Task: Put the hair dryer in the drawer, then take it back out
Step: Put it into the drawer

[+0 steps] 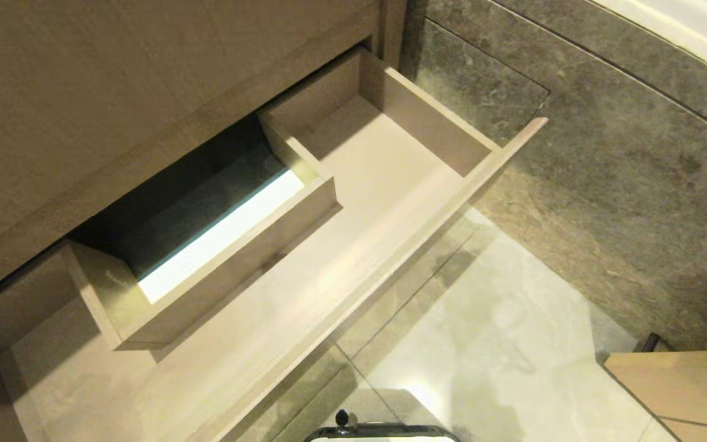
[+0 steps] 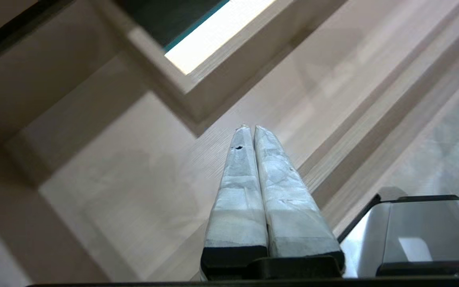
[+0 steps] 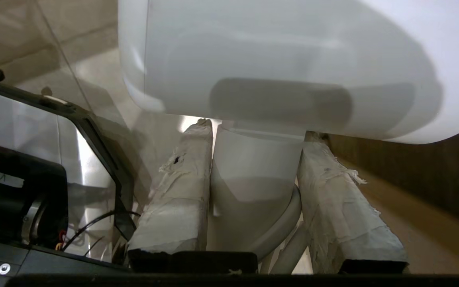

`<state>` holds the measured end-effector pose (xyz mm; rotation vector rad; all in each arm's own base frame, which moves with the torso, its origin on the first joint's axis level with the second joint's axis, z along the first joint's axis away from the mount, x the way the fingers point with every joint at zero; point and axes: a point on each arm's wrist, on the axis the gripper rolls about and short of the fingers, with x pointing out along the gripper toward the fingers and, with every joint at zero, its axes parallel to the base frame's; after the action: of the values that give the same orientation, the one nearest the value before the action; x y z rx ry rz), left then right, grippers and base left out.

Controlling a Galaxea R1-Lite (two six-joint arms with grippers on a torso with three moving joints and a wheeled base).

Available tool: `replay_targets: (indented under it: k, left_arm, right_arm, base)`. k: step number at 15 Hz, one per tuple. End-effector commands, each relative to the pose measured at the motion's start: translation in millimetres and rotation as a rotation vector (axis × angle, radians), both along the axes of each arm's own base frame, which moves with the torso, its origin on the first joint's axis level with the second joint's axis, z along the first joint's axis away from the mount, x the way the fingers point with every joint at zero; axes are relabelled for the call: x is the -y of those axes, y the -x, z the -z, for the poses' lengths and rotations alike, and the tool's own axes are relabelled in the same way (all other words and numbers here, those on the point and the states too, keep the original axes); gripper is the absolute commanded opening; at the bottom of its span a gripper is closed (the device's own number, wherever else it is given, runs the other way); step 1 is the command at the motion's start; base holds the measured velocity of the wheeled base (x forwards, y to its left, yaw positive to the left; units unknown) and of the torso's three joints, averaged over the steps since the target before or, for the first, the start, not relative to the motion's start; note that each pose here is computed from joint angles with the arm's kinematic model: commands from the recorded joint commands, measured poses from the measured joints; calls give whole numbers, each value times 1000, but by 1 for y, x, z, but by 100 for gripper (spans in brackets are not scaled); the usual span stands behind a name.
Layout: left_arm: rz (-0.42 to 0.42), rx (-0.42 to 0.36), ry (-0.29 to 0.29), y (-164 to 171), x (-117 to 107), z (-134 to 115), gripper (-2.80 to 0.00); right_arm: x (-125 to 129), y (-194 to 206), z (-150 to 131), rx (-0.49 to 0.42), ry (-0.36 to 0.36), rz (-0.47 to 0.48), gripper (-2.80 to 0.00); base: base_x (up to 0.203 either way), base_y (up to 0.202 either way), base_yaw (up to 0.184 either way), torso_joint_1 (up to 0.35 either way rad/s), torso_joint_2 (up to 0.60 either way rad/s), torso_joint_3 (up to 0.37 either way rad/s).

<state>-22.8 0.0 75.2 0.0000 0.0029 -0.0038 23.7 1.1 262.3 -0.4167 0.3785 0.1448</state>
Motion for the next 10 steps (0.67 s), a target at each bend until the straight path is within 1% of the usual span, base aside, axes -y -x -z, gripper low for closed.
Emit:
replay_targets:
  k: [1,3,4,5,8,10]
  left_arm:
    - [-1,0,0,0,0,0,-280]
    - [-1,0,0,0,0,0,-280]
    - [1,-2,0,0,0,0,-280]
    - [-1,-2,0,0,0,0,-280]
    - [1,-2,0,0,0,0,-280]
    - [1,0,0,0,0,0,-280]
  right_arm:
    - [0,-2,3,-7,2,-4,-280]
    - [0,-1,6,-2,10,5,-280]
    - [0,0,6,20,14,8,-280]
    - [0,0,4,24,15,6,-280]
    - [0,-2,4,20,14,6,-280]
    - [0,-1,6,20,15,6,-280]
  base:
    - [0,-5,-86,3,-7,-2]
    - [0,0,0,0,0,0]
    - [0,-7,68,2,1,1]
    - [-3,-8,101,2,2,4]
    - [4,-10,162,3,2,3]
    - [4,-2,111,5,2,3]
